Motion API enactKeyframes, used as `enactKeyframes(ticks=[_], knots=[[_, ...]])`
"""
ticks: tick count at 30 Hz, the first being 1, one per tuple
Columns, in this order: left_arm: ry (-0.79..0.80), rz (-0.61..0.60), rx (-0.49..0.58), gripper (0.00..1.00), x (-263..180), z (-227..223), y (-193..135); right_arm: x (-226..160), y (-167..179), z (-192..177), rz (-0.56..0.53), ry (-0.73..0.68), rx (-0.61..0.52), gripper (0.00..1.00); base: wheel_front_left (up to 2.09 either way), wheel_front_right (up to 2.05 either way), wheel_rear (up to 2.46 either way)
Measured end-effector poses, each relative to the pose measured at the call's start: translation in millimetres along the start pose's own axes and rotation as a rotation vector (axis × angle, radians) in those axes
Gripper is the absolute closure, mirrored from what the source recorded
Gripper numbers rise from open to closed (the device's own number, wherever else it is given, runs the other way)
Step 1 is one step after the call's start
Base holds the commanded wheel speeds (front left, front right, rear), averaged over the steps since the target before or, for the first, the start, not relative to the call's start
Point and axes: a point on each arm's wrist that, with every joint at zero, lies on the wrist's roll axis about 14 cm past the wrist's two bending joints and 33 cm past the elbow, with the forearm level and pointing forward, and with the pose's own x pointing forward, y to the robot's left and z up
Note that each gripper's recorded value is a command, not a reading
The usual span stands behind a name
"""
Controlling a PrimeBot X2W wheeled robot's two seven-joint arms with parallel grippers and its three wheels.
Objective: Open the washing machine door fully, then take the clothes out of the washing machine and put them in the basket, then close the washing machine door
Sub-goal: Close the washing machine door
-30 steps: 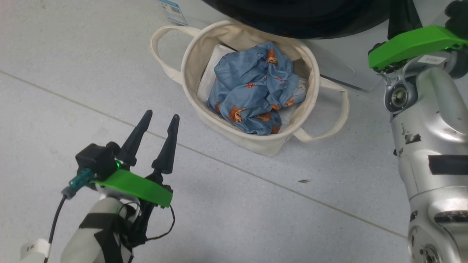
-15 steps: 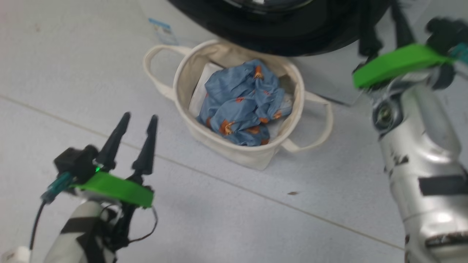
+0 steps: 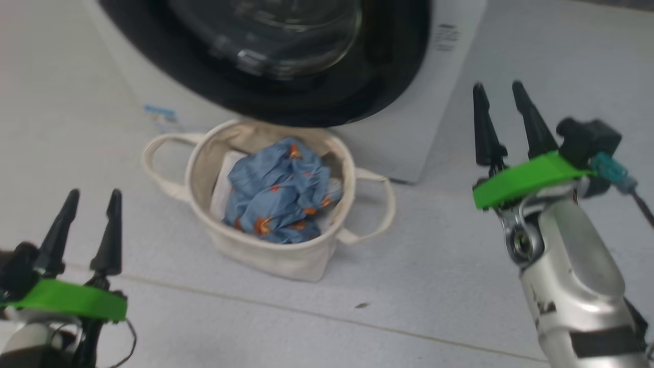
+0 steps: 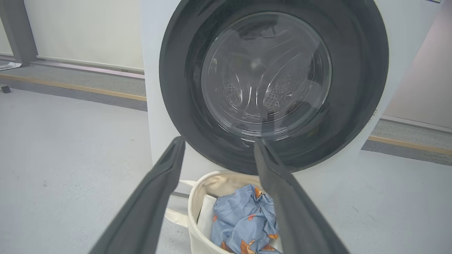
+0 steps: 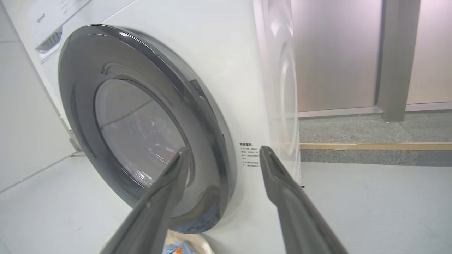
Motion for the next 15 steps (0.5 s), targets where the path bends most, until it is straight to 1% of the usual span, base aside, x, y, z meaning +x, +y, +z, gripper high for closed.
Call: enactKeyframes(ticks=[3,7,12,15], knots=[[-0.010,-0.023,0.009,0.00,-2.8,4.2,-4.6,-23.6,-15.3,8.9,-0.042,-0.008,-0.052,0.00,0.00,0.00,0.00],[-0.017,-0.052,0.027,0.00,-3.5,9.2,-9.1,-52.7,-36.5,26.5,-0.110,-0.041,-0.083,0.00,0.00,0.00,0.00],[-0.021,-0.090,0.006,0.00,-4.8,12.9,-20.2,-89.2,-52.2,39.1,-0.173,-0.059,-0.115,0.00,0.00,0.00,0.00],[-0.022,-0.103,-0.031,0.00,-9.2,13.5,-26.8,-111.9,-57.7,40.2,-0.202,-0.053,-0.131,0.00,0.00,0.00,0.00]])
